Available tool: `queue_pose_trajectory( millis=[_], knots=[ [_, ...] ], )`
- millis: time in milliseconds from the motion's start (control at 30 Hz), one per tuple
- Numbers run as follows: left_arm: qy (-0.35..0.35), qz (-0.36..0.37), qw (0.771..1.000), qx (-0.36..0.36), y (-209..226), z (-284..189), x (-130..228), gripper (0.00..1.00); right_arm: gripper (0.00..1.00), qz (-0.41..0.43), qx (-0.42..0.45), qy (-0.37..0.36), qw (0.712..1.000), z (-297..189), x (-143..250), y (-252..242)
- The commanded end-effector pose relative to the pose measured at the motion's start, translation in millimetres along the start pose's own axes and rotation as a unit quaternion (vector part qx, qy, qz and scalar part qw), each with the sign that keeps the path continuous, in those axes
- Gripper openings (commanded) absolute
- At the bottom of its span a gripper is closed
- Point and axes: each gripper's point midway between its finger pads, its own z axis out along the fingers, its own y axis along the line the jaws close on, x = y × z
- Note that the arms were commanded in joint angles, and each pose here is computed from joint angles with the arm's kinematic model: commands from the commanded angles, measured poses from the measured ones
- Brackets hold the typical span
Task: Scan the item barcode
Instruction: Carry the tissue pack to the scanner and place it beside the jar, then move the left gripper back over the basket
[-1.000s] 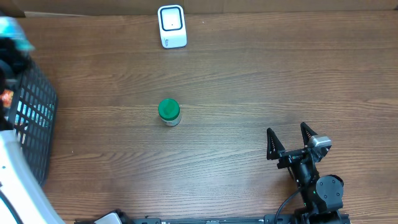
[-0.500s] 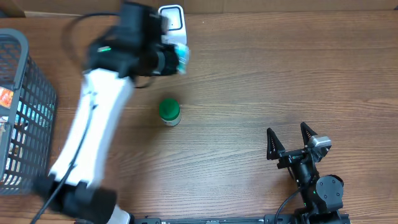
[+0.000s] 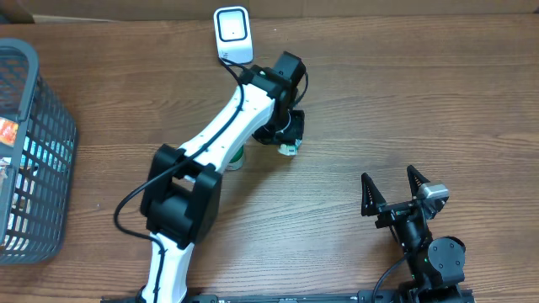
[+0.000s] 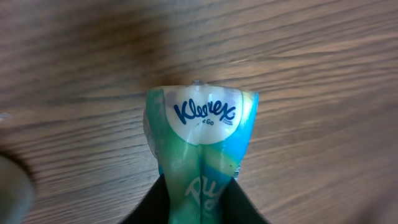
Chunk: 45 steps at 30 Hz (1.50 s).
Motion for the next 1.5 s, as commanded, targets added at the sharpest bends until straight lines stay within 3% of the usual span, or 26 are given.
queue_pose_trajectory(
  millis=[0, 67, 167, 367, 700, 933, 1200, 1467],
  knots=[
    [0.02, -0.021, 1.0, -0.003, 2.0, 15.7, 4.7, 0.38, 1.0, -0.001, 0.006, -0.004, 1.0, 0.0, 0.8, -2.8],
    [0.015, -0.02, 1.0, 0.003, -0.4, 13.7, 1.5, 0.55, 1.0, -0.001, 0.006, -0.004, 1.0, 0.0, 0.8, -2.8],
    [0.005, -0.011, 1.0, 0.022, -10.0, 4.9, -5.6, 0.65, 1.0, -0.001, 0.006, -0.004, 1.0, 0.0, 0.8, -2.8],
    [-0.031, 0.026, 0.998, 0.044, -32.4, -40.6, -24.3, 0.69, 1.0, -0.001, 0.006, -0.004, 1.0, 0.0, 0.8, -2.8],
    [-0.117, 0.076, 0.988, 0.066, -45.9, -159.4, -42.6, 0.68, 1.0, -0.002, 0.006, -0.004, 1.0, 0.0, 0.9, -2.8],
    [-0.198, 0.022, 0.98, 0.031, 19.5, -257.3, -38.8, 0.66, 1.0, -0.001, 0.006, -0.004, 1.0, 0.0, 0.8, -2.8],
    [-0.319, -0.062, 0.946, 0.004, 113.0, -357.1, -23.7, 0.66, 1.0, -0.001, 0.006, -0.004, 1.0, 0.0, 0.9, -2.8],
    [-0.383, -0.176, 0.905, -0.051, 216.9, -415.0, 14.3, 0.66, 1.0, -0.001, 0.006, -0.004, 1.0, 0.0, 0.8, -2.8]
  ],
)
